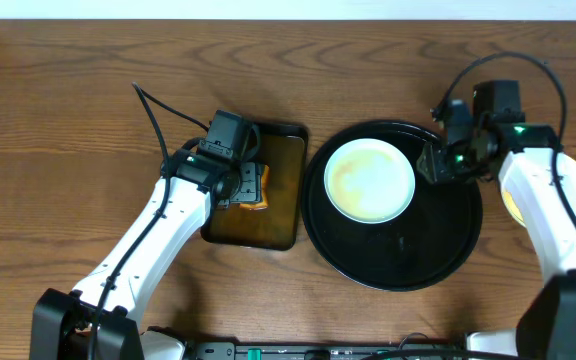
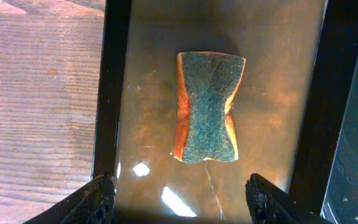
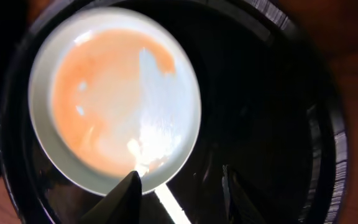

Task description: Clean dirty plates on tray and stack at the side

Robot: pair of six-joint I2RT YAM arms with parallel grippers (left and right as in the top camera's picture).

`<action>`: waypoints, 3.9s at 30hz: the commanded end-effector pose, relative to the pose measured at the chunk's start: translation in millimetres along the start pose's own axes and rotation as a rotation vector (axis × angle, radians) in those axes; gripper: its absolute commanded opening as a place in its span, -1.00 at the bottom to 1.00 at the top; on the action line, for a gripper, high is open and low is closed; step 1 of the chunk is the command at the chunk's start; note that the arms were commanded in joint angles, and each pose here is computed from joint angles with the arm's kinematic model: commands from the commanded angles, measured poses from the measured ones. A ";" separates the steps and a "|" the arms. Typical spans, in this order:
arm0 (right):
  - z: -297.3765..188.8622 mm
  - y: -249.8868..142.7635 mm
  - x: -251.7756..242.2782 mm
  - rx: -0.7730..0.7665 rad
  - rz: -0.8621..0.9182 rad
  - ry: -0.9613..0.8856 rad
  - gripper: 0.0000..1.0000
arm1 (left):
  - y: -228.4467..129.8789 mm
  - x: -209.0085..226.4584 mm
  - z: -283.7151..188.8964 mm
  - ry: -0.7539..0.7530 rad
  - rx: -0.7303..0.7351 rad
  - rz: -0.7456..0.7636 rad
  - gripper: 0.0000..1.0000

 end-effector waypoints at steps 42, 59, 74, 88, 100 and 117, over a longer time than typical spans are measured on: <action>79.6 -17.6 -0.9 -0.046 0.199 0.340 -0.98 | -0.4 2.1 -1.2 0.011 -0.007 0.000 0.37; -12.4 -13.2 -3.5 -0.223 0.065 -0.104 -0.98 | -0.3 2.1 -1.2 0.011 -0.007 0.000 0.37; -68.4 -37.7 -21.1 -0.193 0.129 -0.641 -0.98 | -0.3 2.1 -1.2 0.011 -0.007 0.000 0.37; -79.9 -34.4 -12.5 -0.080 -0.040 -1.006 -0.98 | 0.1 1.8 -1.2 0.009 -0.010 -0.001 0.37; -86.2 -22.9 27.0 -0.027 -0.275 -1.244 -0.98 | 0.0 1.9 -1.2 0.010 -0.009 0.000 0.37; -85.7 -17.0 50.3 -0.069 -0.350 -1.279 -0.98 | 0.0 1.9 -1.2 0.010 -0.009 0.000 0.38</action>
Point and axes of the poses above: each gripper's point midway between its finger pads, its own z axis out along the fingers, its own x axis along the line the jaws close on, y = z × x, the point moved 10 cm from there along -z, back along the fingers, and after that the axes turned 9 degrees about -z, right-handed, at the moved point
